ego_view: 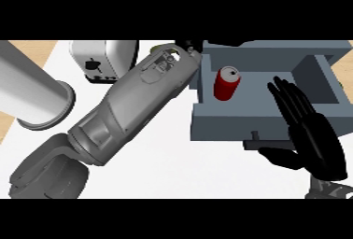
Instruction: Pick up the can, place it into the drawer and close the drawer
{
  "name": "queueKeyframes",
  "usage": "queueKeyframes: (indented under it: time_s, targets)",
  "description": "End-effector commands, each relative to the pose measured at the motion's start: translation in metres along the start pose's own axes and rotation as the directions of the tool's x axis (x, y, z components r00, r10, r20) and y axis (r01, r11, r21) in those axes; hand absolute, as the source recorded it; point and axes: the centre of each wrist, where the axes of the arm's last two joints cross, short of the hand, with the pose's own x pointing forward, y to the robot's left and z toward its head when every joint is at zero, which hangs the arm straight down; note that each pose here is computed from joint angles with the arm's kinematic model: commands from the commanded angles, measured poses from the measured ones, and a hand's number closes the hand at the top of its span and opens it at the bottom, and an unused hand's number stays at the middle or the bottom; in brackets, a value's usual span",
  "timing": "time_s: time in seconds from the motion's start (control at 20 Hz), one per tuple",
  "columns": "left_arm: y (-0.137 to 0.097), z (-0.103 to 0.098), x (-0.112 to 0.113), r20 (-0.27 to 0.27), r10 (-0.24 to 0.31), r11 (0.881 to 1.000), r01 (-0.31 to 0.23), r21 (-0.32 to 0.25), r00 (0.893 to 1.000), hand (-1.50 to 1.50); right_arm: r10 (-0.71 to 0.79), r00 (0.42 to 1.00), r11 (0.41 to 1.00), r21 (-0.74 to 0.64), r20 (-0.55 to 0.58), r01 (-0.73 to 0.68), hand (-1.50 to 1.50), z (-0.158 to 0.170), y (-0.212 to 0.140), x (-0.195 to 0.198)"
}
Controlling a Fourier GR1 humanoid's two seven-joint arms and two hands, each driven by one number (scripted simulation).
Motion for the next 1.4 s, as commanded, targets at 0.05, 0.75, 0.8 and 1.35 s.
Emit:
queueKeyframes:
  time_s: [0.05, 0.75, 0.8, 1.35]
  targets:
    - [0.023, -0.009, 0.015, -0.006, 0.011, 1.0, -0.011, 0.003, 1.0, -1.5, 0.036, 0.999, 0.999, -0.012, -0.032, -0.036, -1.5, -0.011, 0.045, 0.0]
    - [0.086, -0.008, 0.003, -0.022, -0.02, 1.0, 0.02, 0.006, 1.0, -1.5, 0.138, 0.984, 0.99, 0.0, -0.112, -0.138, -1.5, -0.057, 0.093, -0.061]
    - [0.092, -0.009, 0.014, -0.024, -0.03, 1.0, 0.03, 0.003, 0.999, -1.5, 0.139, 0.983, 0.99, -0.014, -0.117, -0.142, -1.5, -0.055, 0.098, -0.062]
    - [0.121, 0.009, 0.006, -0.062, -0.01, 1.0, 0.008, -0.019, 0.998, -1.5, 0.207, 0.966, 0.966, -0.123, -0.153, -0.226, -1.5, -0.106, 0.11, -0.062]
